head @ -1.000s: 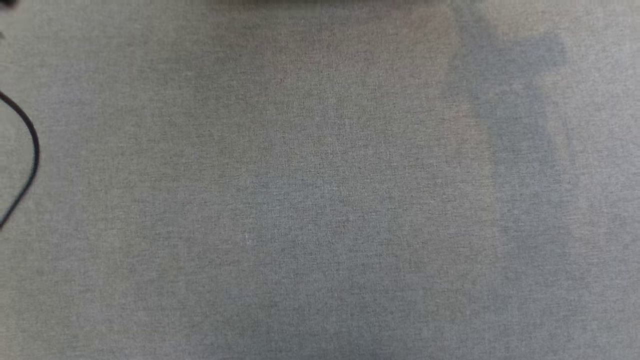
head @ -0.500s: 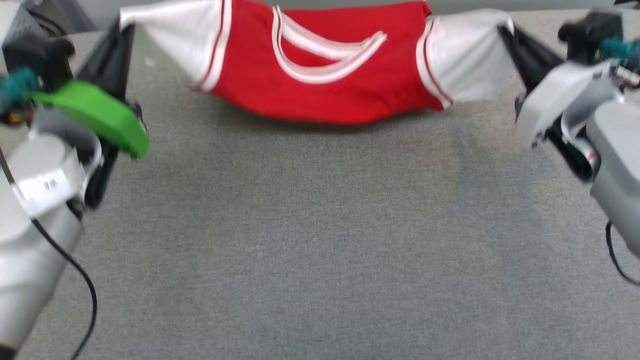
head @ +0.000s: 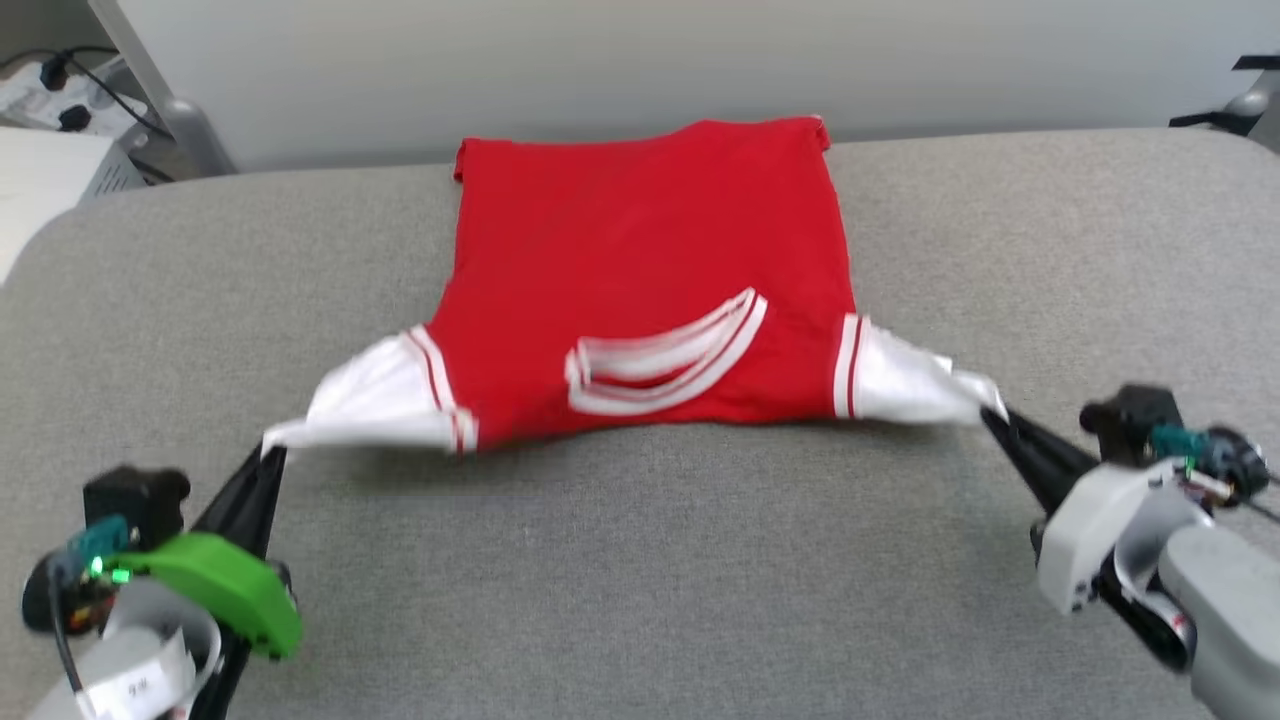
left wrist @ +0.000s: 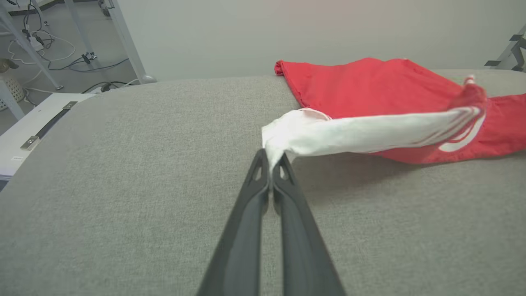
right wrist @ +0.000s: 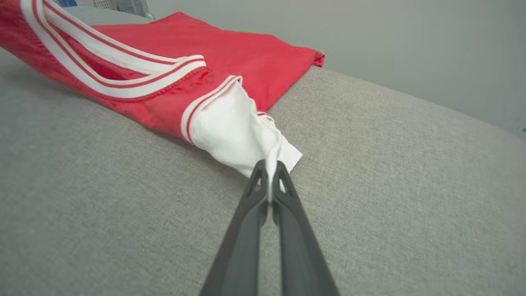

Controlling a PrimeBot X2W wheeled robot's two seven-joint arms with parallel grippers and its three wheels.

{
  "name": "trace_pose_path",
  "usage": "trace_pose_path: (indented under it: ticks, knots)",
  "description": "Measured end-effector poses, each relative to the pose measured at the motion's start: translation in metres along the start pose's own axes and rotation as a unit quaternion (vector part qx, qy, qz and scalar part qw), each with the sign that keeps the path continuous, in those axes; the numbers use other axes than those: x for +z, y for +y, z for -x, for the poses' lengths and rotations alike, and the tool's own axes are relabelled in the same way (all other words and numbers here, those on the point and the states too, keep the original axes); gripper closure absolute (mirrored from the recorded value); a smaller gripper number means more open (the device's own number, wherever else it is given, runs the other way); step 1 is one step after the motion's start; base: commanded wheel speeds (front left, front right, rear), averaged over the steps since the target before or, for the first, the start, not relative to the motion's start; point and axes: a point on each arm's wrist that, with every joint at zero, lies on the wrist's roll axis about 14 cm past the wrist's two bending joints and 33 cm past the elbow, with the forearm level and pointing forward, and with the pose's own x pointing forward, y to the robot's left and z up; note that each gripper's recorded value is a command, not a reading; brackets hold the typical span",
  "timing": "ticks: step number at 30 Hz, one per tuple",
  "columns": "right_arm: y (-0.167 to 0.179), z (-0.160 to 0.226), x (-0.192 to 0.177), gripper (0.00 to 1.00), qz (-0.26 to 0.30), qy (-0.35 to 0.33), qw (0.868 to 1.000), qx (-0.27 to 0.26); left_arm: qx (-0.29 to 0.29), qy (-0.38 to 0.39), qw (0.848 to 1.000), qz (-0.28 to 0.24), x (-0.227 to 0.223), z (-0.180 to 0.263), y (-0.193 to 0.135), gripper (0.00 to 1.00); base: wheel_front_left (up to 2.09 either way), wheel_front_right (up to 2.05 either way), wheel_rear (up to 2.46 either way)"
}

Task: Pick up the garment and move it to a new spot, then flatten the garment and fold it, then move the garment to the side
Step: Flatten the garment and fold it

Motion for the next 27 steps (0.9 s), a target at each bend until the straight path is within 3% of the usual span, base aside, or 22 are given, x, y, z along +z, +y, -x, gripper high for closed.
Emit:
trace_pose_path:
  ticks: [16, 27]
  knots:
    - [0.017, 0.092, -0.083, 1.0, -0.093, 0.091, 0.991, -0.038, 0.081, 0.078, 0.992, 0.049, -0.076, 0.087, 0.016, 1.0, 0.0, 0.0, 0.0]
    - [0.029, 0.125, -0.121, 1.0, -0.117, 0.178, 0.976, -0.042, 0.1, 0.116, 0.987, 0.055, -0.106, 0.104, 0.015, 1.0, 0.0, 0.0, 0.0]
